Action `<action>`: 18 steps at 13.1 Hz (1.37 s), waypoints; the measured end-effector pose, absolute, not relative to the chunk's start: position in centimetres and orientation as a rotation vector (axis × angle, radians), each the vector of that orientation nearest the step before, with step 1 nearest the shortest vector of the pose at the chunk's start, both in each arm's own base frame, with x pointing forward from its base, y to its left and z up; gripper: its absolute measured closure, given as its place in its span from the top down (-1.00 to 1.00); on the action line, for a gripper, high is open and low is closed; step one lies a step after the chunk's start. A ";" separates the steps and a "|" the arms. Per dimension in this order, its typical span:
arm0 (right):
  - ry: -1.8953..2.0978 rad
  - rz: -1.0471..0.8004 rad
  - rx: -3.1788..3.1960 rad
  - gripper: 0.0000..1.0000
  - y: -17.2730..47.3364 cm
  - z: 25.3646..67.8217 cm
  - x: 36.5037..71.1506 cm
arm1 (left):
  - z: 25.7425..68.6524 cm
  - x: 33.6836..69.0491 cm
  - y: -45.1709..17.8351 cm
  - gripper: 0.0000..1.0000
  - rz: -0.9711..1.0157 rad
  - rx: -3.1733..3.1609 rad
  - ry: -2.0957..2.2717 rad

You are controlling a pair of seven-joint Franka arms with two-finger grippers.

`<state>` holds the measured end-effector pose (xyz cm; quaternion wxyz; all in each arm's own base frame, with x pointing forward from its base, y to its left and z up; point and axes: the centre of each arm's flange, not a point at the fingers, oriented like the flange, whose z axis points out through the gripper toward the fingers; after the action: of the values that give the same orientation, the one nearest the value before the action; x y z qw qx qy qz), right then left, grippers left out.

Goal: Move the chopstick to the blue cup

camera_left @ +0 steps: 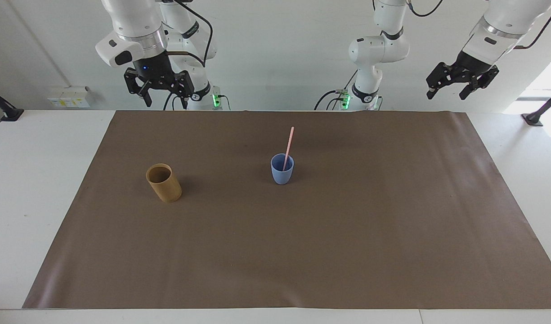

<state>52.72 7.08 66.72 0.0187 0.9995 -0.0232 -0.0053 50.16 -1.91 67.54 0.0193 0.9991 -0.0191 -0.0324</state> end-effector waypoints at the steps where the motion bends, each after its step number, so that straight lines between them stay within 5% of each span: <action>1: -0.081 -0.012 3.106 1.00 5.8 67.0 52.6 | 67.5 50.2 -1.9 1.00 -0.100 3.101 -0.059; 18: -0.202 -0.057 3.113 1.00 3.8 66.3 51.3 | 67.5 50.2 -1.9 1.00 -0.101 3.101 -0.059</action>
<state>51.31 3.77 66.25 0.0110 0.9977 -0.0648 -0.0184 50.16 -1.91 67.54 0.0193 0.9991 -0.0191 -0.0324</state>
